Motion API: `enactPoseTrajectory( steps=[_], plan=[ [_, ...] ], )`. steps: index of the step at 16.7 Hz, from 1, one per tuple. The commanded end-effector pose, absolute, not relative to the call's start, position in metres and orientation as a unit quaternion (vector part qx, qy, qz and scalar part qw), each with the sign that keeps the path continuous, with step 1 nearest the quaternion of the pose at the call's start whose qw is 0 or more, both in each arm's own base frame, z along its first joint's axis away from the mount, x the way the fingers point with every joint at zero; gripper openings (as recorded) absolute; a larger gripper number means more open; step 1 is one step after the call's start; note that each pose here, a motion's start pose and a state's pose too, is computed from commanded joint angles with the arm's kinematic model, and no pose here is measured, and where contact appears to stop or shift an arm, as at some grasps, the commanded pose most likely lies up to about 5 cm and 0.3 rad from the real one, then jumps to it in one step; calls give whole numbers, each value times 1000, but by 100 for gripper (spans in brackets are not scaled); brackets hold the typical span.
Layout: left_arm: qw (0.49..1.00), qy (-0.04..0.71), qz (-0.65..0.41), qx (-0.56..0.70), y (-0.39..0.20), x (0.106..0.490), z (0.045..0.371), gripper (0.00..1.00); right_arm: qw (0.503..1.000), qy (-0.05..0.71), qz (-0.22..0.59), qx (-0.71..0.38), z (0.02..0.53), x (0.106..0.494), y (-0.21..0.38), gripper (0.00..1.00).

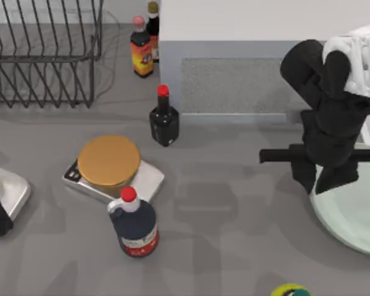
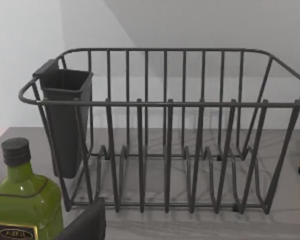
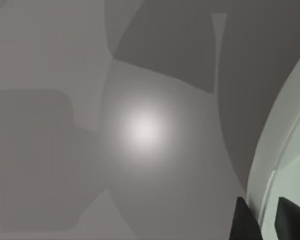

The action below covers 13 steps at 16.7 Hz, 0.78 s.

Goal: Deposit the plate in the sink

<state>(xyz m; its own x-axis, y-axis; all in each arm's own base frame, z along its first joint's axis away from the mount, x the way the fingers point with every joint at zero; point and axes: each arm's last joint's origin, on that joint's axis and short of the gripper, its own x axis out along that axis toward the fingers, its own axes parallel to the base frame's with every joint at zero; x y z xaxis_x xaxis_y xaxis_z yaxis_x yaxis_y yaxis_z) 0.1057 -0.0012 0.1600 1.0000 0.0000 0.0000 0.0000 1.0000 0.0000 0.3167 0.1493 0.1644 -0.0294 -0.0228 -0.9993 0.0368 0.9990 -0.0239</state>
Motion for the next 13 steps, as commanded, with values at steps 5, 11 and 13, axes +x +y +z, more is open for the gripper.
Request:
enactPoseTrajectory(
  steps=[5,11,13],
  plan=[
    [1000,0,0,0,-1,106,160,100,673,738,-41,4,253,323,143,0],
    [1000,0,0,0,-1,106,160,100,717,696,-13,17,353,320,153,0],
    [1000,0,0,0,-1,106,160,100,730,683,-2,19,366,319,159,0]
  ],
)
